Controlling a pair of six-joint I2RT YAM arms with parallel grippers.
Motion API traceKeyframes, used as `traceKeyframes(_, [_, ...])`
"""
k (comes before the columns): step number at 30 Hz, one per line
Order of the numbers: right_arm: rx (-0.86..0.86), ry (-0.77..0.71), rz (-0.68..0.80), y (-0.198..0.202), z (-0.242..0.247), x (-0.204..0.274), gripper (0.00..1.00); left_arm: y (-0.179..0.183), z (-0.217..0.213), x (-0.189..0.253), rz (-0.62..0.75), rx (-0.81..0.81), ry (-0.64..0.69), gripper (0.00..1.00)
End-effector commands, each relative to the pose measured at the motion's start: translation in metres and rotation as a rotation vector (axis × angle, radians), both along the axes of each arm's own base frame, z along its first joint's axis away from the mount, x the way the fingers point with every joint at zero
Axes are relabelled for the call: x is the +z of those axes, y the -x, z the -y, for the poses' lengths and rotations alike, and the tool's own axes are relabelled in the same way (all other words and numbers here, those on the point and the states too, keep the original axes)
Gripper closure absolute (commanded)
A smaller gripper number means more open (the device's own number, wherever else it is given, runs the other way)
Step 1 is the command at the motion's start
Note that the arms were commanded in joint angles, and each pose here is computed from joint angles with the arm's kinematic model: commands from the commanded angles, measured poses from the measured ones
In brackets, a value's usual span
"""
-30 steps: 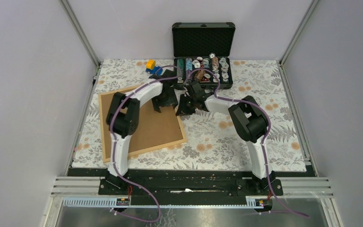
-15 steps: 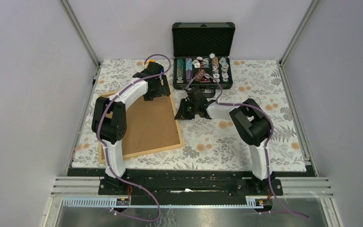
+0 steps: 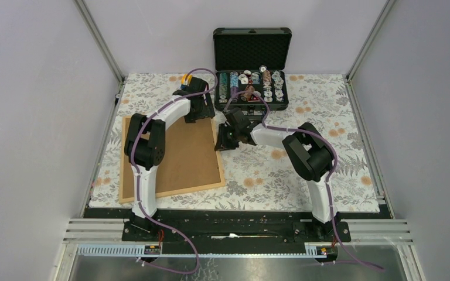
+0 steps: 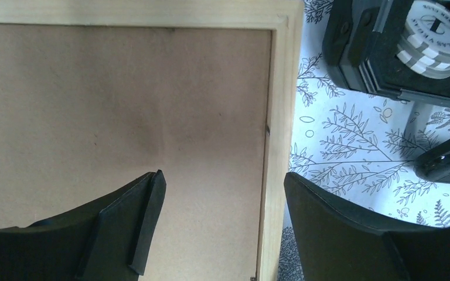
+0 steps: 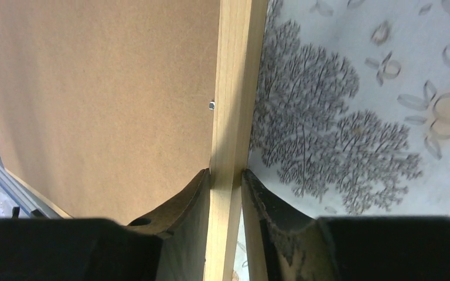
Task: Put the photo into the frame
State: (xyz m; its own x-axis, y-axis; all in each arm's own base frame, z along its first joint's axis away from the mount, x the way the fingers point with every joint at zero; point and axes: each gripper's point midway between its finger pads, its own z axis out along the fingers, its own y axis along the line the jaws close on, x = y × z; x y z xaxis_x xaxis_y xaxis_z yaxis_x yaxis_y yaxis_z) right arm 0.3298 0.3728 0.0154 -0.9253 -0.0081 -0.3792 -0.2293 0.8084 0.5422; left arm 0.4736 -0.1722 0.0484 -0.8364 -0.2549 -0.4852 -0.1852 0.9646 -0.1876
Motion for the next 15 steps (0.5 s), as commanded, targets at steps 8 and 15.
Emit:
traceKeyframes(8, [0.017, 0.161, -0.028, -0.023, 0.024, -0.046, 0.82, -0.025, -0.010, -0.005, 0.049, 0.046, -0.070, 0.19])
traceKeyframes(15, [0.018, 0.161, -0.037, -0.015, 0.029, -0.049, 0.95, -0.036, -0.021, 0.000, 0.079, 0.132, -0.079, 0.19])
